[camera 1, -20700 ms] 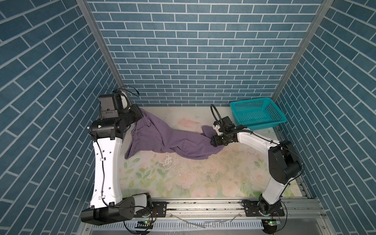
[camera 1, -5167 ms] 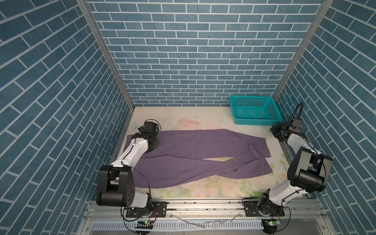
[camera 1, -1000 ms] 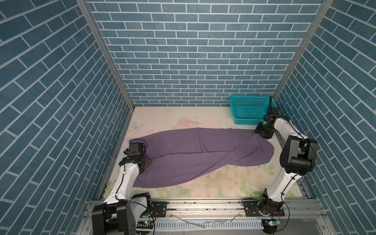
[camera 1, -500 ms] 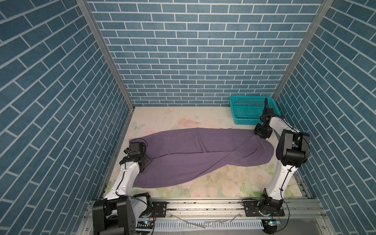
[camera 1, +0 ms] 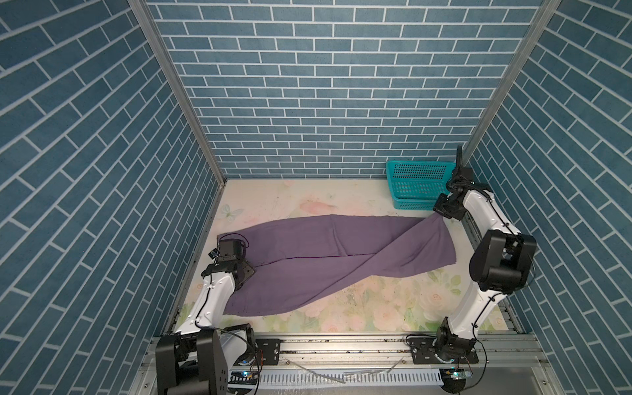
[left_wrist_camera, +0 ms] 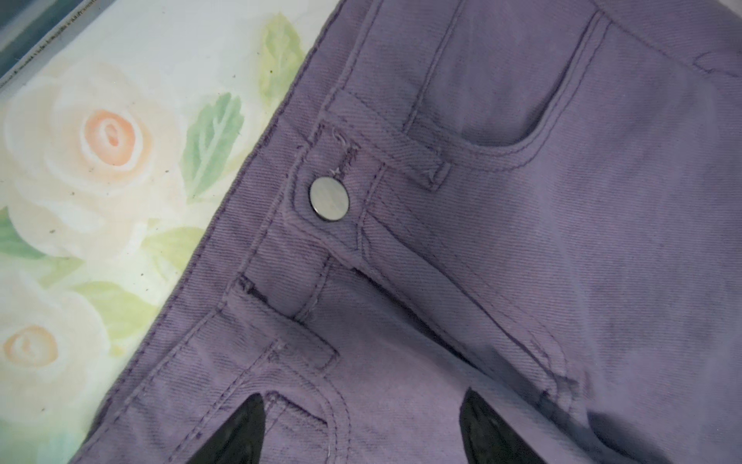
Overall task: Fold and stack the trousers
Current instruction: Smooth out the trousers at the center of the table.
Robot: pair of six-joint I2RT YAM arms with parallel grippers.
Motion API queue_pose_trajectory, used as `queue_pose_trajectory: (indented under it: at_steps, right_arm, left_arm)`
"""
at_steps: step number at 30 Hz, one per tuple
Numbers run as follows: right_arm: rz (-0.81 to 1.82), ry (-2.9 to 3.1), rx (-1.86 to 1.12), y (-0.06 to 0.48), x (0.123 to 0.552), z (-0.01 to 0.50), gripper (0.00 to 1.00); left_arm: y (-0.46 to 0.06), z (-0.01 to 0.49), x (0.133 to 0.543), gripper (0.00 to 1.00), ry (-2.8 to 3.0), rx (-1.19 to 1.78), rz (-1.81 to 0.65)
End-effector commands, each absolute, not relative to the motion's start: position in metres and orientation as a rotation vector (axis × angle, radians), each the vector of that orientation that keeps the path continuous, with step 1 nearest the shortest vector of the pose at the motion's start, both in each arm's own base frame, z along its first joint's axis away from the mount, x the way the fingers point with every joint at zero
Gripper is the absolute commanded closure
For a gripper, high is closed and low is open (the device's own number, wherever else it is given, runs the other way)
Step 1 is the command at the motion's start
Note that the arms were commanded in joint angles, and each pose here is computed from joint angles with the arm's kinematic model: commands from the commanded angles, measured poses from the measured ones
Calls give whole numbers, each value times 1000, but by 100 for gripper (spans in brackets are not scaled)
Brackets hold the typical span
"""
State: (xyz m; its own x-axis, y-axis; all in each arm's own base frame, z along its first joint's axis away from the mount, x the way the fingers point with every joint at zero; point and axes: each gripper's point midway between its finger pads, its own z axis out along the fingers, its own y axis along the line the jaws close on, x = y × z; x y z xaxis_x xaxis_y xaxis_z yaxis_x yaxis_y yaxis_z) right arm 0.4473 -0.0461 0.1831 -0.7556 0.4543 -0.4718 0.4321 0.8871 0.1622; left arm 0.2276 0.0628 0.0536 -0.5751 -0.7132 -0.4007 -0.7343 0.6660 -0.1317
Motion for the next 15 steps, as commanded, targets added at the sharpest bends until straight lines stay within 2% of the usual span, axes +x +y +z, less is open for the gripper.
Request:
queue_pose_trajectory:
  at_steps: [1,5,12,15]
  right_arm:
    - [72,2350,593,-43,417,270,100]
    - [43,2247,675,-49,349,264,100]
    - [-105,2085,1181,-87,203,149,99]
    - [-98,2059,1323,-91,176,117,71]
  left_arm:
    - [64,54,221,22,2469,-1134,79]
    - [65,51,218,22,2474,-1142,74]
    - [73,45,214,22,2482,-1209,41]
    - [70,45,215,22,2488,-1220,11]
